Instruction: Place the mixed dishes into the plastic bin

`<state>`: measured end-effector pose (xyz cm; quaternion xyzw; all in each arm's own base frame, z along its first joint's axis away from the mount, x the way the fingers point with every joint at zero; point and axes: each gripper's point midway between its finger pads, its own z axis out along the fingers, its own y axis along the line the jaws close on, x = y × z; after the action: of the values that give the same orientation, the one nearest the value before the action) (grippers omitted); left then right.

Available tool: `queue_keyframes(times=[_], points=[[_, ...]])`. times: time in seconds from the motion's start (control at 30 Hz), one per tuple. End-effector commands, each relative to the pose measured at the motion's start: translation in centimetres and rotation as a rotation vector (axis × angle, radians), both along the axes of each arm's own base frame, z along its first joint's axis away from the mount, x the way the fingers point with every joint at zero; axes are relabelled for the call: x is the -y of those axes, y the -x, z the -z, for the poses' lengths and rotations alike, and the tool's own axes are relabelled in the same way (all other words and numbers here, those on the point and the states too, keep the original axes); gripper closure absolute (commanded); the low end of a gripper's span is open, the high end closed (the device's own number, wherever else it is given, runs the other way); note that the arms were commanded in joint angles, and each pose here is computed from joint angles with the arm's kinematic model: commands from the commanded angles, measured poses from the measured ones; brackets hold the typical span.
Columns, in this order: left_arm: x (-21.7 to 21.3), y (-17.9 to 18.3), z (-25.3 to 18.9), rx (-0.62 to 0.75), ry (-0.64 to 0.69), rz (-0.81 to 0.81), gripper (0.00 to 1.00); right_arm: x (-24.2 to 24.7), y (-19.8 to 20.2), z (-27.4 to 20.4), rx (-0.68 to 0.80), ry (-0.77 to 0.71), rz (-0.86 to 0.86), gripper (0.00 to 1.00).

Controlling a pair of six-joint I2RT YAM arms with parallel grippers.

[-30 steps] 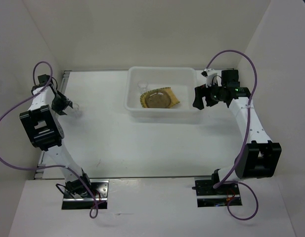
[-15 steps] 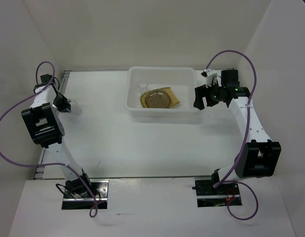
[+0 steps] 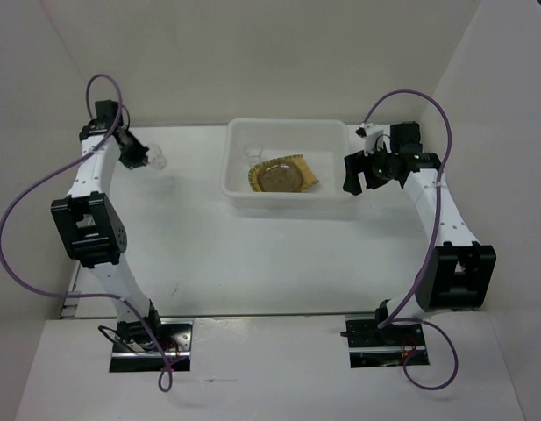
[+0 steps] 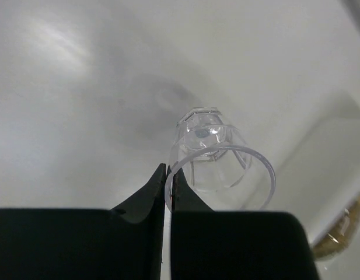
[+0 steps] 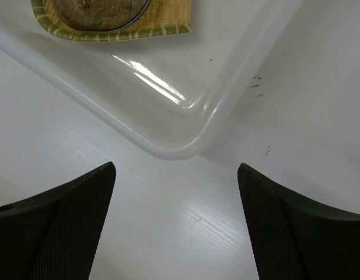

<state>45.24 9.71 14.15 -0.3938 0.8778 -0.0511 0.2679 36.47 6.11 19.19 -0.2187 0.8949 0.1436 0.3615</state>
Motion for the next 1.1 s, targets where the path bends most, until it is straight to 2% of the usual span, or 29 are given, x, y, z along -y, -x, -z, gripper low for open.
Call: queue_keyframes(times=[0.0, 0.03, 0.07, 0.1, 0.13, 0.17, 0.23, 0.53, 0.63, 0.7, 0.77, 0.8, 0.83, 0.97, 1.07], points=[[6.4, -3.7, -8.8, 0.243, -0.028, 0.133, 1.0, 0.4, -1.8, -0.9, 0.033, 0.031, 0.02, 0.1], [9.6, -4.5, -10.4, 0.279, -0.041, 0.206, 1.0, 0.7, -2.5, -1.1, 0.051, 0.045, 0.032, 0.1], [11.1, -4.9, -10.9, 0.29, -0.048, 0.231, 1.0, 1.2, -3.4, -1.8, 0.074, 0.06, 0.063, 0.1], [12.4, -5.2, -9.9, 0.252, -0.059, 0.264, 1.0, 1.4, -3.5, -1.4, 0.065, 0.067, 0.069, 0.1], [14.9, -5.4, -9.9, 0.249, -0.077, 0.319, 1.0, 1.3, -4.0, -1.7, 0.075, 0.057, 0.08, 0.1], [16.1, -5.9, -11.0, 0.274, -0.086, 0.335, 1.0, 1.3, -4.0, -1.7, 0.07, 0.05, 0.088, 0.12], [18.6, -6.0, -10.2, 0.253, -0.105, 0.384, 1.0, 1.1, -4.0, -1.1, 0.056, 0.035, 0.091, 0.13], [21.5, -6.8, -11.7, 0.286, -0.089, 0.451, 1.0, 0.6, -3.9, 2.2, -0.009, 0.02, 0.102, 0.16], [21.9, -6.8, -10.6, 0.232, -0.101, 0.467, 1.0, 0.1, -6.0, 1.7, 0.024, 0.01, 0.101, 0.16], [23.0, -7.1, -12.5, 0.272, -0.108, 0.493, 1.0, 0.2, -7.6, 0.9, 0.051, 0.008, 0.114, 0.16], [23.6, -7.2, -11.6, 0.235, -0.119, 0.512, 1.0, 0.3, -8.7, 1.6, 0.038, 0.017, 0.121, 0.16], [24.5, -7.5, -14.5, 0.311, -0.132, 0.524, 1.0, 0.3, -9.3, 1.0, 0.055, 0.016, 0.122, 0.16], [25.0, -7.5, -12.3, 0.246, -0.131, 0.539, 1.0, -0.1, -9.8, 0.9, 0.064, 0.015, 0.113, 0.16], [27.3, -7.6, -13.6, 0.315, -0.1, 0.59, 1.0, 0.0, -11.1, 2.1, 0.067, 0.033, 0.106, 0.18], [29.7, -6.9, -12.5, 0.29, -0.093, 0.637, 1.0, 0.2, -11.8, 3.4, 0.051, 0.049, 0.107, 0.21]])
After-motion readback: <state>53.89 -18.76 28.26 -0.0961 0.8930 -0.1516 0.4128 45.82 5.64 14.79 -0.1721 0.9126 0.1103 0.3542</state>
